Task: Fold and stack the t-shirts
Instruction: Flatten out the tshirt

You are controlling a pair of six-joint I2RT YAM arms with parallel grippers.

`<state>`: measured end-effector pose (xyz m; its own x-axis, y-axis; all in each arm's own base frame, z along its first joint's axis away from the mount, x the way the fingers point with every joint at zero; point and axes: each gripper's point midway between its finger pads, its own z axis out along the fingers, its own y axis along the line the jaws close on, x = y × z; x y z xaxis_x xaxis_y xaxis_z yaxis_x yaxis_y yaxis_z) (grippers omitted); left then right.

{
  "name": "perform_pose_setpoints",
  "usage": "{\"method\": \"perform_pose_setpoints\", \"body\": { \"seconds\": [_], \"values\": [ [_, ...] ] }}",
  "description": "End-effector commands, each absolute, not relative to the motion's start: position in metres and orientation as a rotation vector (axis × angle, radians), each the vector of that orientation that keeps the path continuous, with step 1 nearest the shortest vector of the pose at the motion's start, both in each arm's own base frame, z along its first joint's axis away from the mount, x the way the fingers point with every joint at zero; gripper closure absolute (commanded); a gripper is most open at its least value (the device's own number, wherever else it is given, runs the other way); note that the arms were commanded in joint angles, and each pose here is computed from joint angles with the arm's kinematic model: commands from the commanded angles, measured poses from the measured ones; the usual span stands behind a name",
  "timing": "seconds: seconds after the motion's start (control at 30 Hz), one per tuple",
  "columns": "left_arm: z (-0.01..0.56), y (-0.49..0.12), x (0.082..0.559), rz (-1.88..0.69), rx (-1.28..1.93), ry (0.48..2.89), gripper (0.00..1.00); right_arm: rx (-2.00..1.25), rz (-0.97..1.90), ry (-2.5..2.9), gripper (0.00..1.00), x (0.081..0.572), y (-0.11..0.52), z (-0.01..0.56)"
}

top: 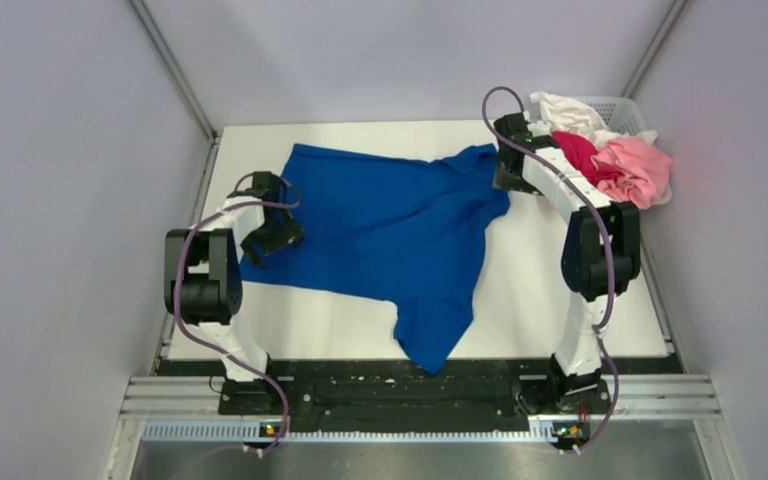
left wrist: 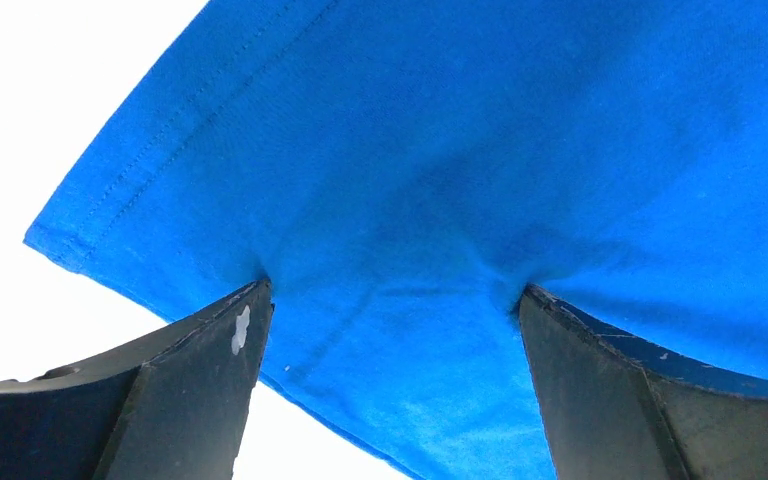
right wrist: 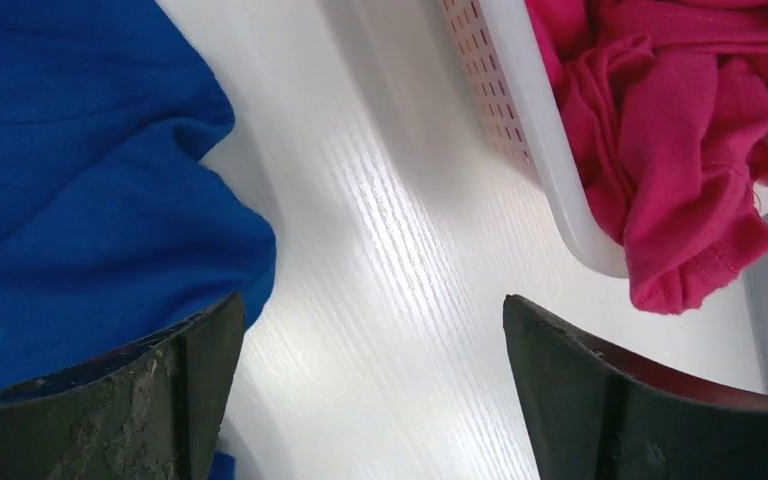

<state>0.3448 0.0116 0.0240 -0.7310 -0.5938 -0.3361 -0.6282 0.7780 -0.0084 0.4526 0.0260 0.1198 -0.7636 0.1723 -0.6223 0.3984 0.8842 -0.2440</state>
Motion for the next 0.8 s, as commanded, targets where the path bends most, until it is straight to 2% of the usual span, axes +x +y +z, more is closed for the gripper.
{"method": "perform_pose_setpoints", "body": {
  "seconds": [0.0, 0.17, 0.3, 0.37, 0.47, 0.57, 0.77],
  "values": [
    [0.051, -0.001, 0.351, 0.057, -0.885, 2.605, 0.02, 0.397, -0.37, 2.357, 0.01, 0.445, 0.04, 0.164],
    [0.073, -0.007, 0.346, 0.016, -0.889, 2.554, 0.02, 0.143, 0.157, 2.366, 0.03, 0.388, 0.132, 0.159],
    [0.096, 0.007, 0.336, 0.07, -0.964, 2.441, 0.02, -0.056, 0.345, 2.346, 0.03, 0.322, 0.197, 0.149],
    [0.101, 0.009, 0.335, 0.048, -0.987, 2.402, 0.01, -0.149, 0.472, 2.404, 0.03, 0.287, 0.234, 0.128],
    [0.098, 0.004, 0.336, -0.022, -0.983, 2.388, 0.01, -0.161, 0.513, 2.509, 0.03, 0.252, 0.261, 0.094],
    [0.083, -0.006, 0.338, -0.071, -0.955, 2.448, 0.01, -0.104, 0.523, 2.579, 0.03, 0.241, 0.266, 0.063],
    [0.051, -0.018, 0.343, -0.113, -0.933, 2.565, 0.01, 0.058, 0.387, 2.656, 0.02, 0.264, 0.236, 0.026]
  ]
}}
